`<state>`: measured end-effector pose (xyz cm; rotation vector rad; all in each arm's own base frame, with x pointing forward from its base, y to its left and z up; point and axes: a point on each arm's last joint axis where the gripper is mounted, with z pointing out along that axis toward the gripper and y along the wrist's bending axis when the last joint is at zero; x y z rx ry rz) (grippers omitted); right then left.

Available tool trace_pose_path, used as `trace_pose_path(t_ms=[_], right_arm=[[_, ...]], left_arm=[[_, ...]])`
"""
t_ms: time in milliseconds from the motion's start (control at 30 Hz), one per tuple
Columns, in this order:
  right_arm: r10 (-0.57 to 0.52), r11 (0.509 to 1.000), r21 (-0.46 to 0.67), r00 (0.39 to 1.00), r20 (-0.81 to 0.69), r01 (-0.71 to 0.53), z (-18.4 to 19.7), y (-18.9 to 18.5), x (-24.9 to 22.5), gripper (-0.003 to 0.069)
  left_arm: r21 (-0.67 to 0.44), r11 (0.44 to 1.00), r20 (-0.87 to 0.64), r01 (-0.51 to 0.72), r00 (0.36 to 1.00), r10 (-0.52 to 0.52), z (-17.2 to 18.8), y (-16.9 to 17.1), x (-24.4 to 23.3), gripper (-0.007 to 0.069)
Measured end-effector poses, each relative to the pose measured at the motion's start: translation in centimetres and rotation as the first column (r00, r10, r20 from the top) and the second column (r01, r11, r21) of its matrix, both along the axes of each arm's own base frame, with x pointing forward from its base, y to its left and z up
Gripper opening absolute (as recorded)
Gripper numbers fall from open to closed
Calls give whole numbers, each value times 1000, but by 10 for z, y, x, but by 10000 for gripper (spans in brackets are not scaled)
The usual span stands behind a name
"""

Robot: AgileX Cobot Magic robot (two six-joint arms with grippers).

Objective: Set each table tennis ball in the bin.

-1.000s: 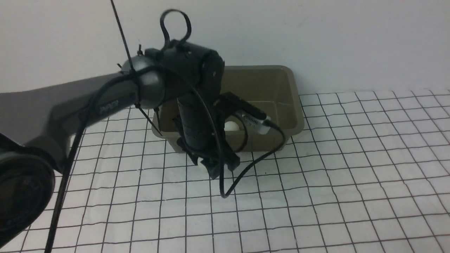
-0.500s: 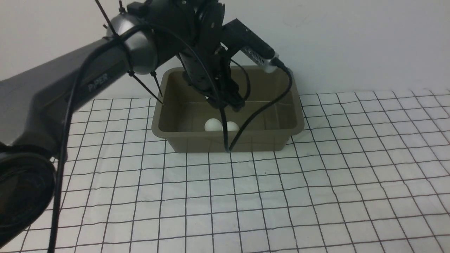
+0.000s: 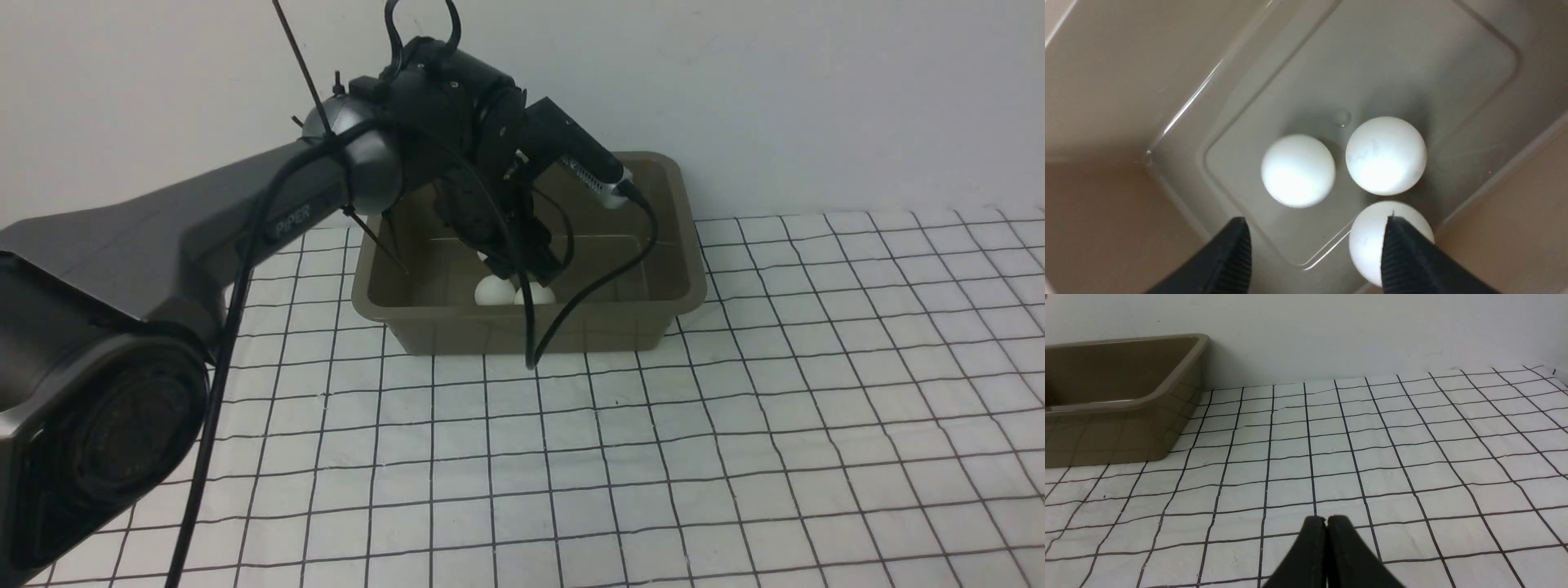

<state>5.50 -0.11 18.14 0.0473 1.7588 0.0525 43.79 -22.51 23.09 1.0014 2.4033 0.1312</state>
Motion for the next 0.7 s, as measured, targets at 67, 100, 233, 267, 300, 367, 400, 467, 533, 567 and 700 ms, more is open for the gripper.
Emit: trace_pose_path(t_ms=[67, 100, 233, 267, 300, 367, 400, 467, 533, 567, 700], right_arm=[[0, 1000, 0, 1000, 0, 0, 0, 0, 0, -18], [0, 1000, 0, 1000, 0, 0, 0, 0, 0, -18], [0, 1000, 0, 1000, 0, 0, 0, 0, 0, -18], [0, 1000, 0, 1000, 0, 0, 0, 0, 0, -18], [0, 1000, 0, 1000, 0, 0, 0, 0, 0, -18], [0, 1000, 0, 1000, 0, 0, 0, 0, 0, -18], [0, 1000, 0, 1000, 0, 0, 0, 0, 0, -18], [0, 1000, 0, 1000, 0, 0, 0, 0, 0, -18], [0, 1000, 0, 1000, 0, 0, 0, 0, 0, -18], [0, 1000, 0, 1000, 0, 0, 0, 0, 0, -18], [0, 1000, 0, 1000, 0, 0, 0, 0, 0, -18]], left_arm=[[-1, 1000, 1, -1, 1000, 1, 1, 0, 0, 373], [-7, 1000, 6, -2, 1000, 2, 6, 1, -1, 349], [-59, 998, 41, -7, 999, 10, 41, 5, -12, 232], [-80, 997, 60, -8, 998, 13, 57, 7, -18, 190], [-104, 995, 79, -8, 997, 16, 73, 9, -24, 154], [-148, 989, 106, -6, 994, 22, 101, 15, -37, 87], [-178, 984, 131, -1, 991, 25, 122, 19, -48, 51], [-220, 976, 150, 8, 988, 26, 151, 27, -66, 10], [-252, 968, 149, 14, 988, 25, 171, 33, -82, -3], [-263, 965, 145, 16, 989, 23, 178, 36, -89, -5], [-302, 952, 111, 49, 994, -16, 207, 47, -122, -5]])
